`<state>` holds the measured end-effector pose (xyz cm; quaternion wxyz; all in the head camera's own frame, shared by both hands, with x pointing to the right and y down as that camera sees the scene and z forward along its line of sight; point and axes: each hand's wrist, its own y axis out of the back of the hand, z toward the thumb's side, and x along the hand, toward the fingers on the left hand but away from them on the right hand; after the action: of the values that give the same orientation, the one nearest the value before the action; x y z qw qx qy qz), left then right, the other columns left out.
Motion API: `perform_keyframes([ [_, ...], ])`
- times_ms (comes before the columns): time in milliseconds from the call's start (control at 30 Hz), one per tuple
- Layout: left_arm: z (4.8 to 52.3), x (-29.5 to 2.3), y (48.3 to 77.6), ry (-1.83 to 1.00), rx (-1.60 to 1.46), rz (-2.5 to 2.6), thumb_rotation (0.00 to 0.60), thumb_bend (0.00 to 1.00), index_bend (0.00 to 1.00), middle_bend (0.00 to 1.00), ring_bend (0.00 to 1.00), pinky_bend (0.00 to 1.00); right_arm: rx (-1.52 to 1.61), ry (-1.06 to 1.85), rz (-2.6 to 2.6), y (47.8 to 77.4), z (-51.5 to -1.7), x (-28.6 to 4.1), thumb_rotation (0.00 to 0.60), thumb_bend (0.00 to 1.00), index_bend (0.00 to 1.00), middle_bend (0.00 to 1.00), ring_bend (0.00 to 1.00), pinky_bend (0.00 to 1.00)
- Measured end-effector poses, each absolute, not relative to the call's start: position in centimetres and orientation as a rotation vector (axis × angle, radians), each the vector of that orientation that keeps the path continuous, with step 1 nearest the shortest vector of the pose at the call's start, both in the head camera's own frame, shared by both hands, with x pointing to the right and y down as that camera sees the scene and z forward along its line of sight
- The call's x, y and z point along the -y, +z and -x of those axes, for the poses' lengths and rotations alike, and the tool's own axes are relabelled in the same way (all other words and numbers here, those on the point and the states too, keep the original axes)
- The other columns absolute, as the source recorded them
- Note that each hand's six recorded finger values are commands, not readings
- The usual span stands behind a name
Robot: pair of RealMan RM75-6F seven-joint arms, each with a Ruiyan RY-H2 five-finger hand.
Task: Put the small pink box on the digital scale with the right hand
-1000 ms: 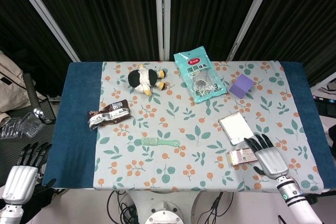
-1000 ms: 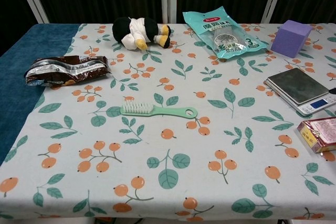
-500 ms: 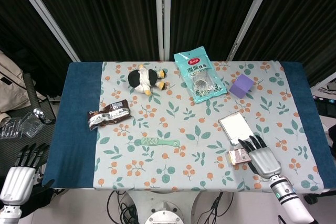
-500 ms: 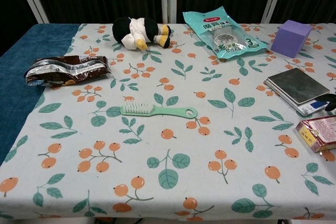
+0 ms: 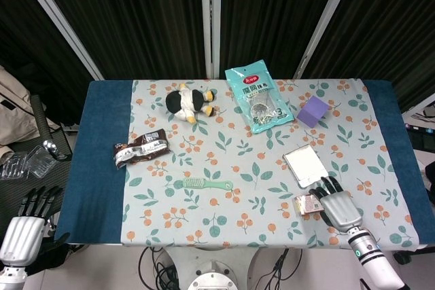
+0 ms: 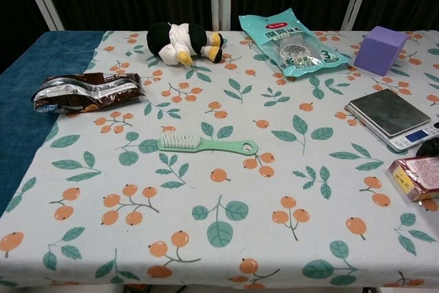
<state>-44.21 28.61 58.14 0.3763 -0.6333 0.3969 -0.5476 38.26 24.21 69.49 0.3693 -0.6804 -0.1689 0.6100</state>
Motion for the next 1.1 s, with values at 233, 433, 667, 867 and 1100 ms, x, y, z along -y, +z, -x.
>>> perform_keyframes([
  [233,44.1,-28.5,58.0,-1.399,-1.013,1.618,0.6,0.11,0.07,0.06,0.0,0.04,0.48,1.535,1.733,69.1,-38.2,-23.9,0.6,0.34,0.5,0.44,0.04,0.0],
  [433,44.1,-28.5,58.0,-1.401,-1.01,1.618,0.6,0.11,0.07,0.06,0.0,0.04,0.599,1.446,1.725,67.0,-37.7,-22.2,0.6,0.34,0.5,0.44,0.05,0.0],
  [667,43.9,-28.4,57.9,-1.395,-1.006,1.616,0.6,0.11,0.07,0.06,0.0,0.04,0.679,1.394,1.641,65.7,-37.3,-17.3,0.6,0.34,0.5,0.44,0.05,0.0],
  [867,44.1,-28.3,57.5,-1.402,-1.009,1.604,0.6,0.11,0.07,0.06,0.0,0.04,0.615,1.466,1.625,68.2,-37.1,-14.0,0.6,0.34,0.5,0.43,0.05,0.0],
  [1100,44.1,-28.2,57.6,-1.407,-1.0,1.609,0.6,0.11,0.07,0.06,0.0,0.04,0.569,1.527,1.625,71.1,-37.0,-12.1,0.6,0.35,0.5,0.42,0.05,0.0],
])
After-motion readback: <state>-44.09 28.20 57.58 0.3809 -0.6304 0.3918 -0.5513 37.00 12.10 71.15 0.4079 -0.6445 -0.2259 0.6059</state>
